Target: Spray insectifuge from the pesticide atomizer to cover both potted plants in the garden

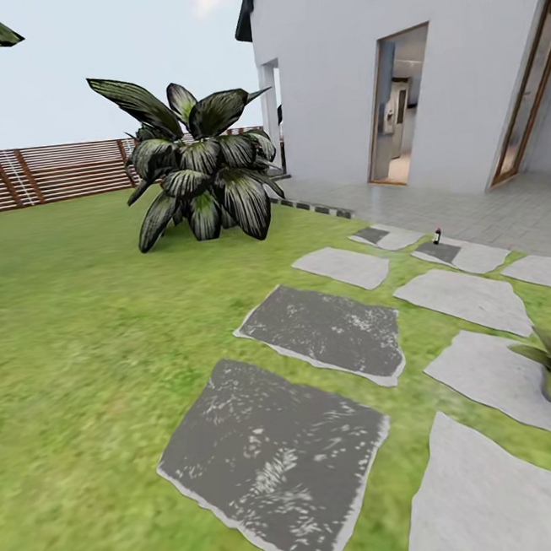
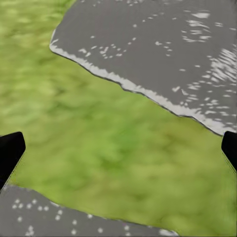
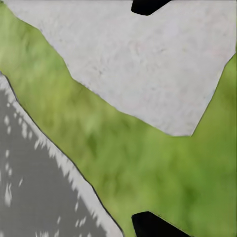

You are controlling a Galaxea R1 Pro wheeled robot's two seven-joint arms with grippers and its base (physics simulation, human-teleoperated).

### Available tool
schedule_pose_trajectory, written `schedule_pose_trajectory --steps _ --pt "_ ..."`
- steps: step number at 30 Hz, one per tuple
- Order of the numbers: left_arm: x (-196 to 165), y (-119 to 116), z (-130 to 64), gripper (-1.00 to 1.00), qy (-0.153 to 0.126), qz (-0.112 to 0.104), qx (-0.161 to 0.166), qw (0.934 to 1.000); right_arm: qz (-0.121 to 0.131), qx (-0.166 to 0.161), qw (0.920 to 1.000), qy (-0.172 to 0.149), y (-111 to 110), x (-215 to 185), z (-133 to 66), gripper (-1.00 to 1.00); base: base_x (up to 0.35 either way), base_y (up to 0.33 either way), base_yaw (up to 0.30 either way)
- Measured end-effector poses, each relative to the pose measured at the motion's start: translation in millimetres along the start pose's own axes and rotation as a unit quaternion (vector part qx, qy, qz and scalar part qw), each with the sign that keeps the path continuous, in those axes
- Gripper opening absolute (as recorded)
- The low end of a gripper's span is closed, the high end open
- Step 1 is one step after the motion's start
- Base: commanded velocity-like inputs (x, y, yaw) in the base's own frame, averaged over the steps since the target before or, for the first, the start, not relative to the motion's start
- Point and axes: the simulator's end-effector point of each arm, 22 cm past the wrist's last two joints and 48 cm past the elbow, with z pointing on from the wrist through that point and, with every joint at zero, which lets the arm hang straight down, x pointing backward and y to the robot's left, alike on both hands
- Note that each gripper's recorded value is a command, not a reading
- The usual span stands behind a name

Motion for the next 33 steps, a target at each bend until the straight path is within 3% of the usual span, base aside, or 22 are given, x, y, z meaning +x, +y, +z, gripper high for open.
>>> schedule_pose_trajectory --steps 33 --pt "0.0 0.1 0.0 1.0 0.0 0.0 0.0 1.0 0.0 0.0 1.0 0.0 0.1 0.1 0.0 1.0 0.339 0.0 0.0"
